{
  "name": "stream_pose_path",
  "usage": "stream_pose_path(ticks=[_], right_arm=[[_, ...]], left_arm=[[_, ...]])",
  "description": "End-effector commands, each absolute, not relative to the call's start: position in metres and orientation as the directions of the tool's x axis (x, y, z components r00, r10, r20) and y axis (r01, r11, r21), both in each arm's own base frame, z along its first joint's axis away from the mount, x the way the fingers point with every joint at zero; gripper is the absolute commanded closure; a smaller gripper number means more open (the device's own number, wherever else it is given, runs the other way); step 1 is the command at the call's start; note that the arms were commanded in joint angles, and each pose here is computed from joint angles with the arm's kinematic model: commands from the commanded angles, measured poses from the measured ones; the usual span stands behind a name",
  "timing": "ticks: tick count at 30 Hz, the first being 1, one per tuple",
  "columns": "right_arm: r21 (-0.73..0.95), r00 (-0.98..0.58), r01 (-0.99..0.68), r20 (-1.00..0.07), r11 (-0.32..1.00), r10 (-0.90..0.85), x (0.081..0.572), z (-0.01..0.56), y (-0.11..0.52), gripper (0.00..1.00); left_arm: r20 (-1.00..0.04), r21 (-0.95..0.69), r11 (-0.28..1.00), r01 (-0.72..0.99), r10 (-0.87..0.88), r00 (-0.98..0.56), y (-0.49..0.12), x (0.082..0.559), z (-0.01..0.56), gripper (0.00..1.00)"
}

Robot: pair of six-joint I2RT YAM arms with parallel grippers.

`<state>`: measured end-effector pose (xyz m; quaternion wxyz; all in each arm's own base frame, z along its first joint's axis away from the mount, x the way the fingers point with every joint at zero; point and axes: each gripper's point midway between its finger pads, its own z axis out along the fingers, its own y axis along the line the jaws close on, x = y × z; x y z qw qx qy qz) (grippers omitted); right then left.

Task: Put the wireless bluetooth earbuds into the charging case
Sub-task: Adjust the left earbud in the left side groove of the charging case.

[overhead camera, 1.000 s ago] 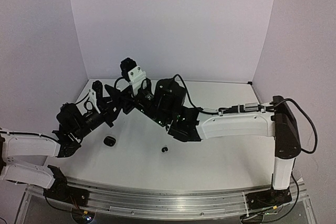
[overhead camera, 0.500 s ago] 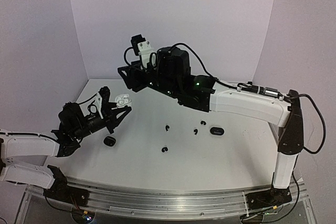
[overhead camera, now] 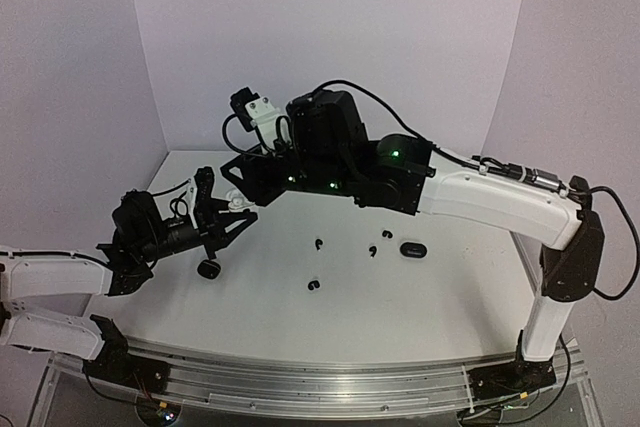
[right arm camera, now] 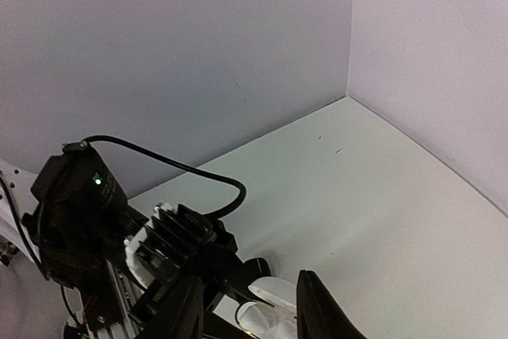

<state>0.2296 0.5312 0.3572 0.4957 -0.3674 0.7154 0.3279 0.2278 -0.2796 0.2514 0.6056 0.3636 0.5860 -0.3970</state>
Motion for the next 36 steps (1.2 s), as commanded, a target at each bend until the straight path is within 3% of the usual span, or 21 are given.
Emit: stream_pose_path(ticks=[1, 13, 19, 36], right_arm=[[0.108, -0.300, -0.763, -0.932, 0.637, -0.201, 0.236, 0.356, 0.523, 0.67], [0.173, -0.488, -0.679, -0.832, 0.713, -0.263, 0.232, 0.311, 0.529, 0.67], [0.175, -0.487, -0.681, -0.833, 0.711, -0.261, 0.228, 0.315, 0.527, 0.75], [0.170, -0.479, -0.710, -0.828, 0.683, -0.292, 0.218, 0.312, 0.532, 0.76]], left_arm=[[-0.995, 0.012, 0.375, 0.927, -0.086, 0.048, -0.285, 0.223, 0.276, 1.00], [-0.996, 0.001, 0.340, 0.941, -0.078, 0.029, -0.289, 0.220, 0.274, 1.00], [-0.997, -0.003, 0.331, 0.944, -0.075, 0.023, -0.291, 0.221, 0.271, 1.00], [-0.997, -0.010, 0.340, 0.940, -0.075, 0.016, -0.291, 0.223, 0.270, 1.00]])
